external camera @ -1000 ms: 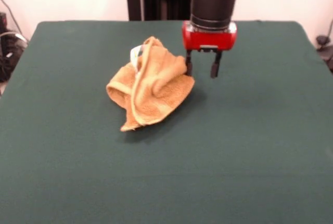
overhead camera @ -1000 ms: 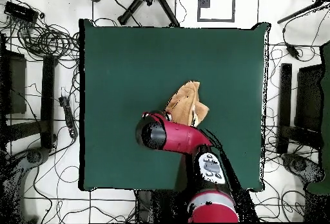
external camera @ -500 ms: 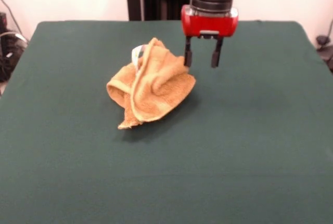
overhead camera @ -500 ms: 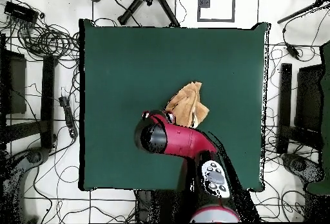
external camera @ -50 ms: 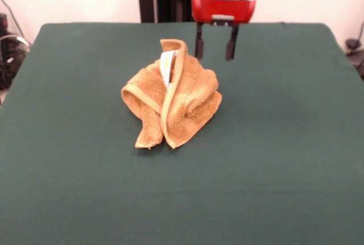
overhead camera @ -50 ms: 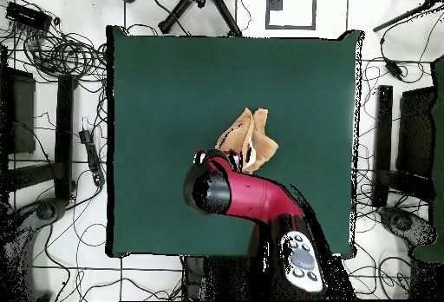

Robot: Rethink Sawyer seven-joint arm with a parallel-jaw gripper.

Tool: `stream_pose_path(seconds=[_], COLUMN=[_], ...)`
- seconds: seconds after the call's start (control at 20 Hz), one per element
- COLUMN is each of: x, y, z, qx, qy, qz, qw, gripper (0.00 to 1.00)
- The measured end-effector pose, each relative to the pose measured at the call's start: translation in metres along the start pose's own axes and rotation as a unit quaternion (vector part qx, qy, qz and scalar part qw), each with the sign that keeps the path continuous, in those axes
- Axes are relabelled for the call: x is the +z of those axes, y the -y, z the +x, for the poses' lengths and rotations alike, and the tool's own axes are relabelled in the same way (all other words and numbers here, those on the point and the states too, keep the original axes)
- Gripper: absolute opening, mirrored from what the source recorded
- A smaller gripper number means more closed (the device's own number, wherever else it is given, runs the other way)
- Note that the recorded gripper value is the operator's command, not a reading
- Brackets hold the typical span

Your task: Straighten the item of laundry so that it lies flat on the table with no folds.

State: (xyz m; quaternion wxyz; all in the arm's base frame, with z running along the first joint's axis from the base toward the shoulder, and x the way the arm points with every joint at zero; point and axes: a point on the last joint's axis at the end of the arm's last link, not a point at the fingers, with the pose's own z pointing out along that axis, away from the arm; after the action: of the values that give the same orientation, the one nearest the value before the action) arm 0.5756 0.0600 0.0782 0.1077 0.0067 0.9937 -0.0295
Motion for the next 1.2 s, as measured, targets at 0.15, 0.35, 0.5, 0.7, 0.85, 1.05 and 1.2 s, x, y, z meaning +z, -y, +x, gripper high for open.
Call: stream_pose_path(seconds=[0.15,0.35,0.5,0.7,0.85,1.05,1.2], x=[-0.013,-0.029,-0.035,-0.037,-0.035,-0.031,-0.029], y=[0.010,0.023,0.027,0.035,0.037,0.036,0.036], z=[-0.002,-0.005,-0.008,-0.009,-0.009,-0.006,-0.003], qx=[0.008,0.020,0.023,0.029,0.032,0.031,0.029], qy=[0.001,0.000,0.000,0.001,-0.001,-0.006,-0.008], qz=[0.001,0.003,0.004,0.005,0.005,0.005,0.005], qw=[1.0000,0.9998,0.9997,0.9996,0.9995,0.9995,0.9995], gripper=[1.00,1.00,1.00,1.00,1.00,1.00,1.00])
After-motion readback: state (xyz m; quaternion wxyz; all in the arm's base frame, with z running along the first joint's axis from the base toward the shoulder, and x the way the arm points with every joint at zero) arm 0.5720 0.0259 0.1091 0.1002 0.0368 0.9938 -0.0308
